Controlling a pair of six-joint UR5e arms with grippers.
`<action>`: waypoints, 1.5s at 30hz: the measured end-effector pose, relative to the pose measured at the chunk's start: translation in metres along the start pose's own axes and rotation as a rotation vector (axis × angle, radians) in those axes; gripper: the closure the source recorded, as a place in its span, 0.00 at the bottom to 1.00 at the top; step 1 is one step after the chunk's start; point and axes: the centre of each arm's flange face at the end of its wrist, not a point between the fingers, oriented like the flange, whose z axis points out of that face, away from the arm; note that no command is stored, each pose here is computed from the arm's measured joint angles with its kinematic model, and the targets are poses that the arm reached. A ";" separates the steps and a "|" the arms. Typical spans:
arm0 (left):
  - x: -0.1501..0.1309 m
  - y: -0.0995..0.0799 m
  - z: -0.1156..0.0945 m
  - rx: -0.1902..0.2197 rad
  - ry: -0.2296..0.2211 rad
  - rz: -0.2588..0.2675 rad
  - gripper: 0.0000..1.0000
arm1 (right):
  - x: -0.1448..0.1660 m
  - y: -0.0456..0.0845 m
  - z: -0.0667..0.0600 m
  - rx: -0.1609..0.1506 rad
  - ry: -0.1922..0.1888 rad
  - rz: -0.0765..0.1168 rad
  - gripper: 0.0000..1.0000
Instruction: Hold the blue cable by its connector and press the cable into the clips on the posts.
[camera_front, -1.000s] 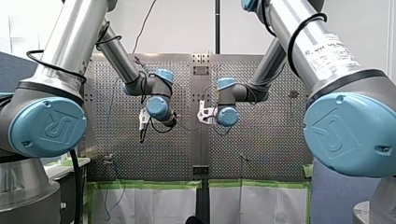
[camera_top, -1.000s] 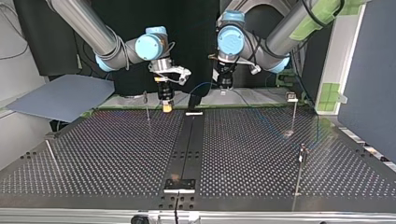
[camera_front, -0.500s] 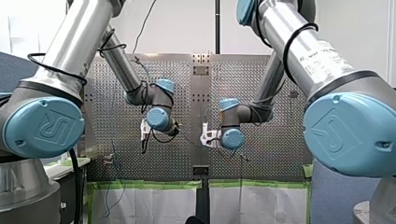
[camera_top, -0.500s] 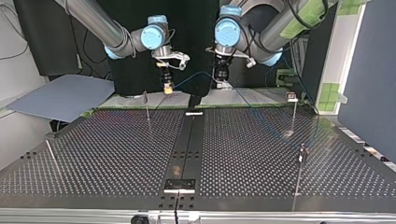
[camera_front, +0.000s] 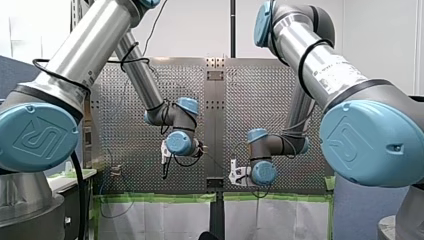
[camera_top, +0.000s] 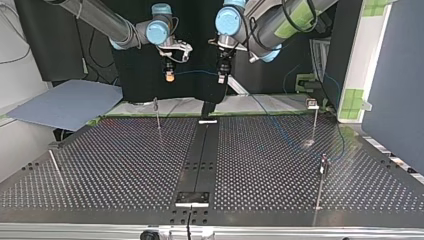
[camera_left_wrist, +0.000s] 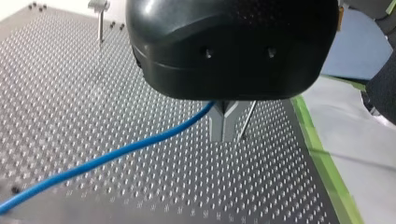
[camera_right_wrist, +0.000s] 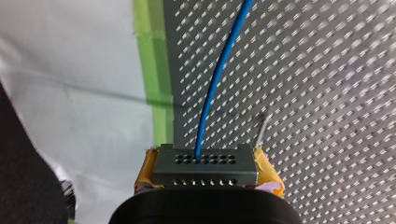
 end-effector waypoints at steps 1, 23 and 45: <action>0.003 -0.003 -0.001 0.004 -0.002 0.003 1.00 | -0.003 0.005 0.000 -0.004 -0.006 0.000 1.00; 0.048 -0.051 0.030 0.057 -0.085 -0.025 1.00 | 0.006 0.074 0.028 -0.047 0.059 0.050 1.00; 0.101 -0.094 0.045 0.069 -0.007 -0.017 1.00 | 0.013 0.142 0.043 -0.044 0.188 0.137 1.00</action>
